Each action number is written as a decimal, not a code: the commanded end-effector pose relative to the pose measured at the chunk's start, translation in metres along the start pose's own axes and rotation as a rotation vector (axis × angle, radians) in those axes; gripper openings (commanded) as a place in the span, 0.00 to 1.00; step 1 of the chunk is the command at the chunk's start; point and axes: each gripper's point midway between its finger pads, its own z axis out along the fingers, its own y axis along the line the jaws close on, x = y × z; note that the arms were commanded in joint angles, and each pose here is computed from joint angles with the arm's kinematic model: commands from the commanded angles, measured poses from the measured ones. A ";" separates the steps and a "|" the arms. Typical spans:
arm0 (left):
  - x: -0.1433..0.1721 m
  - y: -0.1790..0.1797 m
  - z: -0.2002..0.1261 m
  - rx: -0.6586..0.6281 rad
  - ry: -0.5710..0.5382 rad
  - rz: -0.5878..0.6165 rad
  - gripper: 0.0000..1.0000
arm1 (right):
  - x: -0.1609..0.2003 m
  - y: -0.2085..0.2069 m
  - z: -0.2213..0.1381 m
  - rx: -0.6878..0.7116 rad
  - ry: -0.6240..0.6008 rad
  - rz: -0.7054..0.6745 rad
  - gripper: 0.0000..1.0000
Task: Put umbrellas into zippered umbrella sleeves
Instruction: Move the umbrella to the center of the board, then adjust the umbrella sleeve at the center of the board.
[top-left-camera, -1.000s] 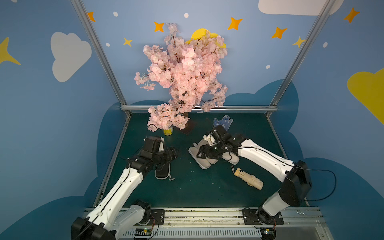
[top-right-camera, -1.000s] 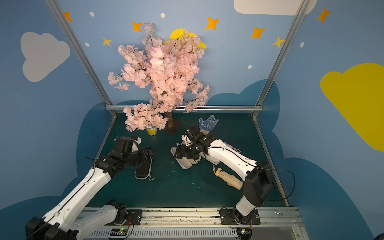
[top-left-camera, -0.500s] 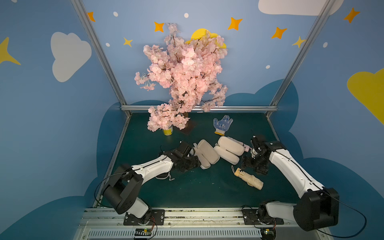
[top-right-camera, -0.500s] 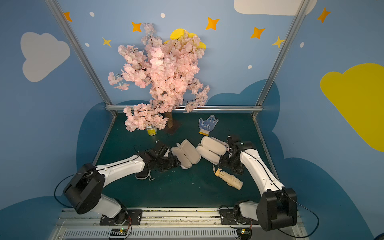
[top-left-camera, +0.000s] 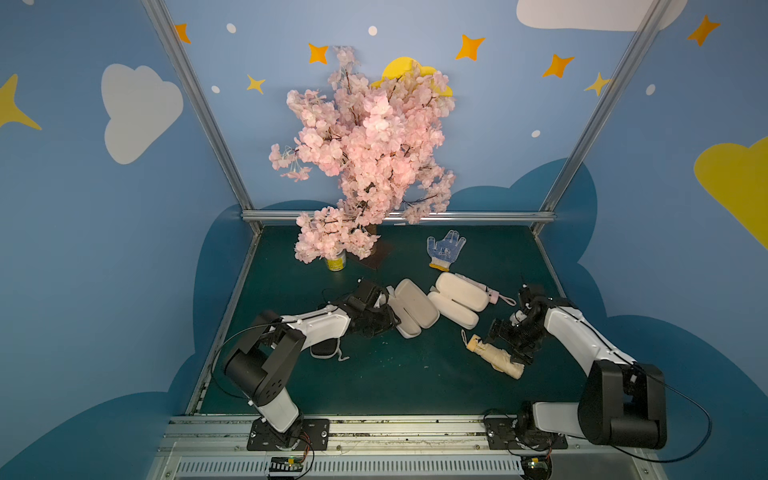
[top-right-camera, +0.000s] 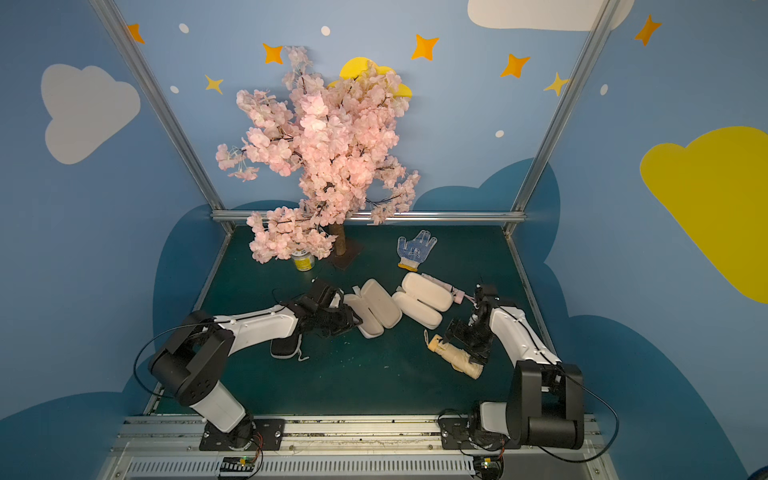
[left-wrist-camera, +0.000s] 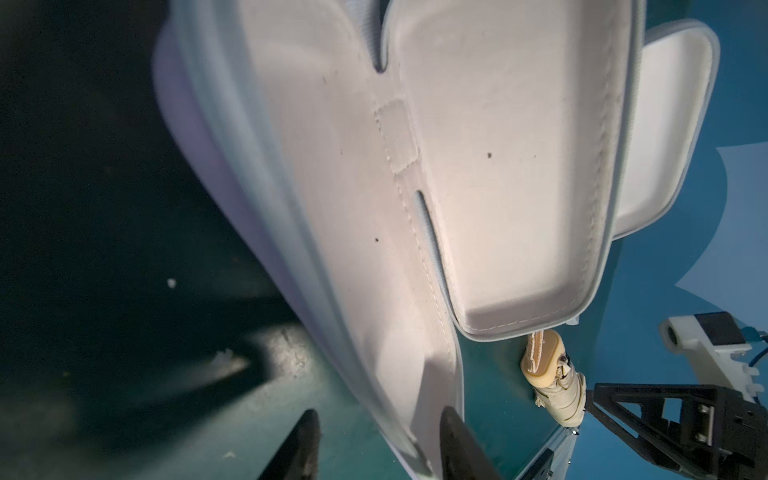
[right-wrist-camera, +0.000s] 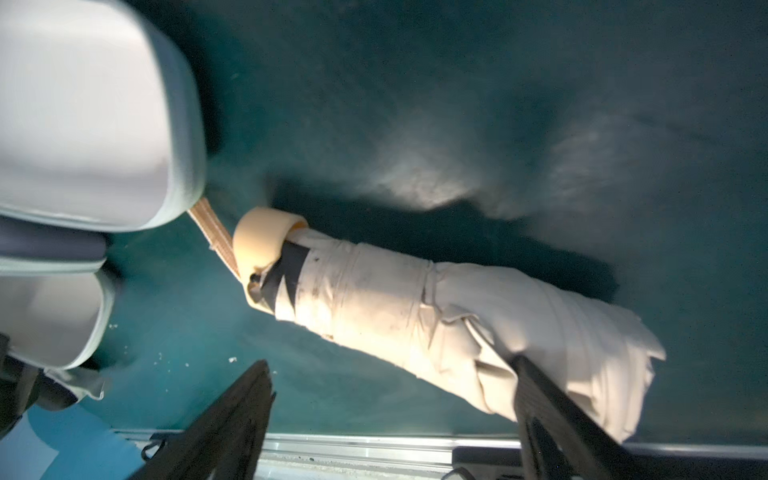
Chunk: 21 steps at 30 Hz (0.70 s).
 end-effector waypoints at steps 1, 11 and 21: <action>0.006 0.006 0.006 0.030 0.031 -0.007 0.40 | 0.025 0.033 0.010 -0.113 0.084 -0.066 0.89; 0.011 0.004 0.009 0.055 0.068 -0.002 0.18 | -0.004 0.017 -0.017 0.063 0.002 -0.154 0.89; 0.017 -0.006 -0.016 0.092 0.153 0.011 0.17 | 0.024 0.013 0.018 0.354 0.098 -0.351 0.90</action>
